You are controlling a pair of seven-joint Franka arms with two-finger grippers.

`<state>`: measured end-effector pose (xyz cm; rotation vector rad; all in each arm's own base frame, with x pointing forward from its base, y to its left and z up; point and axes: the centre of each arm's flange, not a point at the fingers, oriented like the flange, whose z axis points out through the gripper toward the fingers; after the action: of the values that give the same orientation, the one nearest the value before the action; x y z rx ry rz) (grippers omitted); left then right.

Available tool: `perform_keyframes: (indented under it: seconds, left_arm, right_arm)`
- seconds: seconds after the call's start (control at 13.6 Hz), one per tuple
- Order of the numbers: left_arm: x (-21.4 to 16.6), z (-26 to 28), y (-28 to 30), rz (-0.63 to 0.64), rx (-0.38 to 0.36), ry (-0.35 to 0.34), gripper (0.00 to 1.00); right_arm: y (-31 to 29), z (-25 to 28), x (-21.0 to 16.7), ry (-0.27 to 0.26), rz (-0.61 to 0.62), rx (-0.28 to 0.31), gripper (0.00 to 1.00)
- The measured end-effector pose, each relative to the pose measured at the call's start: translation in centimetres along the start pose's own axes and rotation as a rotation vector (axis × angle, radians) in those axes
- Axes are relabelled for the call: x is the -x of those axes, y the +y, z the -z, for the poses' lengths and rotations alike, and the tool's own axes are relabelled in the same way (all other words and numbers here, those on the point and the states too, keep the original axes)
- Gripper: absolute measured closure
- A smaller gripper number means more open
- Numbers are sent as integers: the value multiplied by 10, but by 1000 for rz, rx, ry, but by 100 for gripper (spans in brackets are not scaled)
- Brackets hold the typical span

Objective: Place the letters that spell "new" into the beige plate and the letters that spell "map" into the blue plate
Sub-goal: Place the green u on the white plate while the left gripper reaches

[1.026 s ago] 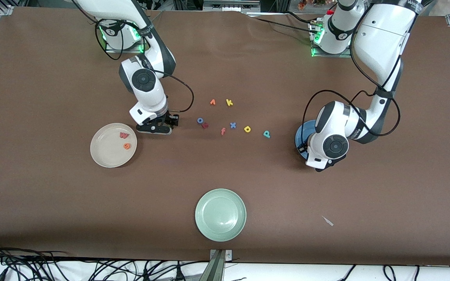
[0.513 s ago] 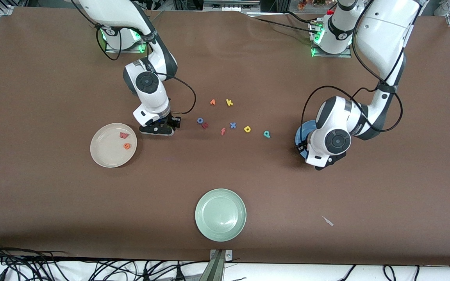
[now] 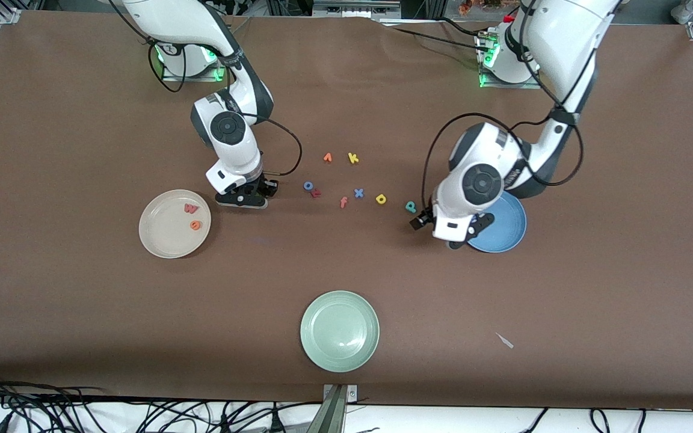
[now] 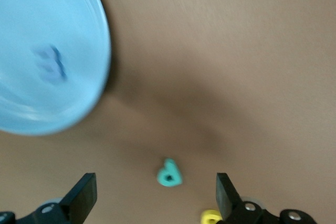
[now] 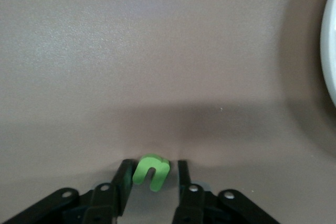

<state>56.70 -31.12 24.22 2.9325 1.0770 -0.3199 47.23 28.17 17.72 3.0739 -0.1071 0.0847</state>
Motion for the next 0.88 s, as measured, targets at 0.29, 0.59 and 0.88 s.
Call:
perform_keyframes:
  seconds: [0.29,0.59,0.88]
  left_arm:
    - [19,-52,6,56,-42,-23,8]
    - [17,-77,7,61,-42,-30,23]
    - [18,-76,8,64,-39,-29,39]
  right_arm:
    - [8,10,-11,4,41,9,74]
    - [88,59,-66,-42,174,78,74]
    - [176,72,-91,-70,299,108,73]
